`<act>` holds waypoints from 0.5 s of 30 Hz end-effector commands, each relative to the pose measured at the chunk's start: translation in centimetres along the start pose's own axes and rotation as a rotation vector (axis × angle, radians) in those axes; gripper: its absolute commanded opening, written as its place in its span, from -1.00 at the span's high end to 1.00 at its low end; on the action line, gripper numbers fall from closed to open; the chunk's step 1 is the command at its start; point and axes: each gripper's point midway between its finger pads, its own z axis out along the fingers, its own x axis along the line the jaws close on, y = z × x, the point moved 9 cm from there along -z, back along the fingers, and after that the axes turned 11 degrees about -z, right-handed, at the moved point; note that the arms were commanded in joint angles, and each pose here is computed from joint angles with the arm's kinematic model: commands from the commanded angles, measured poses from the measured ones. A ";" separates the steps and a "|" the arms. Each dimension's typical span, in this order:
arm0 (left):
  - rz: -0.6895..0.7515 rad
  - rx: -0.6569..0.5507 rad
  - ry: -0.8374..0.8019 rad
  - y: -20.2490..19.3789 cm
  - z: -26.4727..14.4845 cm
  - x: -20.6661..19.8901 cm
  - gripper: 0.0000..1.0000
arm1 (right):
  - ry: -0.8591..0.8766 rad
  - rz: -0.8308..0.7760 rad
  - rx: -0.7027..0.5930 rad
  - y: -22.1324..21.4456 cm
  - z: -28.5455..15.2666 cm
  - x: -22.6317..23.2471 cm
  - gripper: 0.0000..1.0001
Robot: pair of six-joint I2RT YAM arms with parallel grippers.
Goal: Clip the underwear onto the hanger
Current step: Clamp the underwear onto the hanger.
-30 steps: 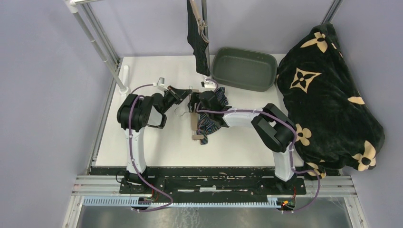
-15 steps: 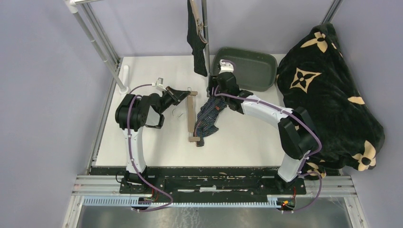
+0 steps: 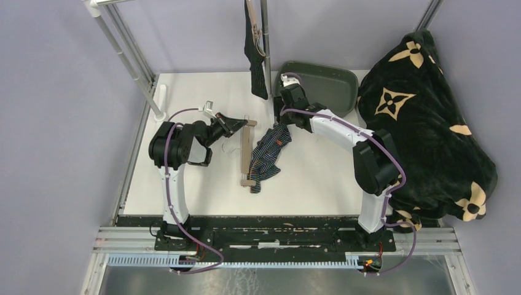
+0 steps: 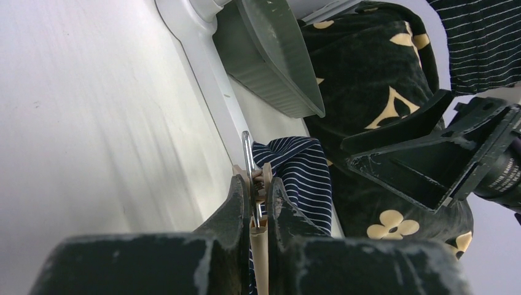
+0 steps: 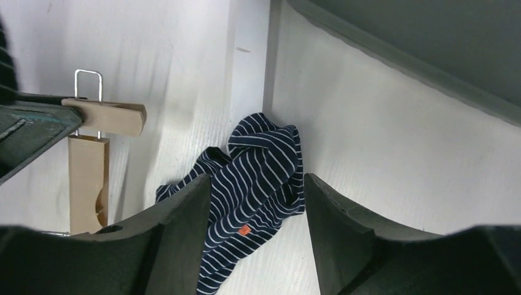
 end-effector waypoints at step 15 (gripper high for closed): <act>0.062 0.012 -0.064 0.5 0.0 -1.3 0.94 | 0.212 0.108 -0.018 -0.7 2.2 0.8 0.81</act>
